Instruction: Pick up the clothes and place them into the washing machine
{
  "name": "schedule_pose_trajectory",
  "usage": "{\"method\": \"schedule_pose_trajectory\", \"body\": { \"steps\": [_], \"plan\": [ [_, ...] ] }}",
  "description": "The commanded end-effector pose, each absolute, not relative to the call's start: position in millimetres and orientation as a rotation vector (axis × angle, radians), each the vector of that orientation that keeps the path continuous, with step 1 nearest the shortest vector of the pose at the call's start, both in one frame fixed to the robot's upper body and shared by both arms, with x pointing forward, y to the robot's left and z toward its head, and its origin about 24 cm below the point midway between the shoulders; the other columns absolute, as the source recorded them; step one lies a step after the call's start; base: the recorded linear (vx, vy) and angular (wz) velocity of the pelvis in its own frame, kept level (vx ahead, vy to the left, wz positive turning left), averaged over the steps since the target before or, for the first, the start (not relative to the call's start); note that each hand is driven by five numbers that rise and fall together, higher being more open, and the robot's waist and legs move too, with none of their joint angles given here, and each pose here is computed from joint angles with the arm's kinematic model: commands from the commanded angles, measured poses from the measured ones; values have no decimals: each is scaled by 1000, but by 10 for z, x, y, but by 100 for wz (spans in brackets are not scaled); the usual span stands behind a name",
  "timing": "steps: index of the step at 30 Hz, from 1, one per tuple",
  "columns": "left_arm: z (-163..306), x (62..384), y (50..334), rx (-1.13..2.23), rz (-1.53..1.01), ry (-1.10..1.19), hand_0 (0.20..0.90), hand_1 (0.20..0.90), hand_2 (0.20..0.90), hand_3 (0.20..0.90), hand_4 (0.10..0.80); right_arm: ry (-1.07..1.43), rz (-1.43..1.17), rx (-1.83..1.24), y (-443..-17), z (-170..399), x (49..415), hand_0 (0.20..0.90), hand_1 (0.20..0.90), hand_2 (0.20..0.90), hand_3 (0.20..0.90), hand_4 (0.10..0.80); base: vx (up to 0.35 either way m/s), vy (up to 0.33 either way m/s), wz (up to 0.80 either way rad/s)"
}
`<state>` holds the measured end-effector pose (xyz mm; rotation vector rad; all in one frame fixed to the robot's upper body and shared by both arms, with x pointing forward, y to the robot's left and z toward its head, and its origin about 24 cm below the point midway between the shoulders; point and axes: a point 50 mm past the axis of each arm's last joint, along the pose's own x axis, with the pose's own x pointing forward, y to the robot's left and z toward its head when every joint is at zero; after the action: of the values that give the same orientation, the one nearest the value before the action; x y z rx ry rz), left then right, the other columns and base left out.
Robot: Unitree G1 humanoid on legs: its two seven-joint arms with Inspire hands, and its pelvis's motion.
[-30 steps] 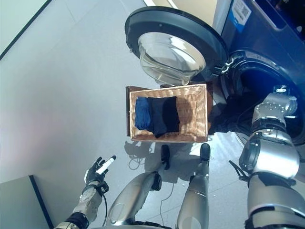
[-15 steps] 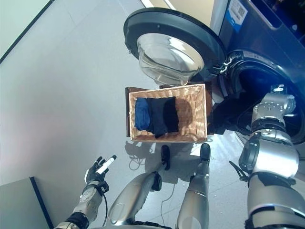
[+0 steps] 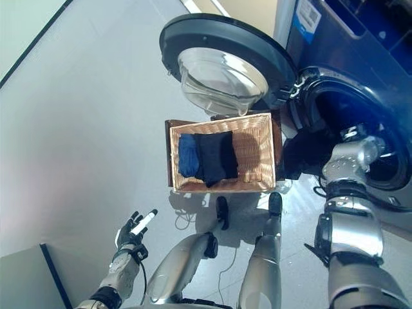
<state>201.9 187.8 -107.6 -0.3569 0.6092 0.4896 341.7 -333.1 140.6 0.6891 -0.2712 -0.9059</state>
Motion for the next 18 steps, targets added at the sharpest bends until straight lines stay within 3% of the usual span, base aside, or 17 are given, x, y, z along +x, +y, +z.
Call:
{"method": "schedule_pose_trajectory", "body": {
  "steps": [1,7,18],
  "plan": [
    [-1088,1869,2124,-315,607,570,900,900,900,900,800,-470,-802,500,-3242,1700,3359,900,900,900,900,800,5,-12,-6],
    [-1065,1891,2133,-310,626,553,900,900,900,900,800,-373,-741,444,-2847,1186,3213,900,900,900,900,800,3,-3,-3],
    [-1038,1934,2076,-287,623,533,900,900,900,900,800,-228,-517,214,-2212,766,3113,900,900,900,900,800,3,1,-1]
  ]
}}
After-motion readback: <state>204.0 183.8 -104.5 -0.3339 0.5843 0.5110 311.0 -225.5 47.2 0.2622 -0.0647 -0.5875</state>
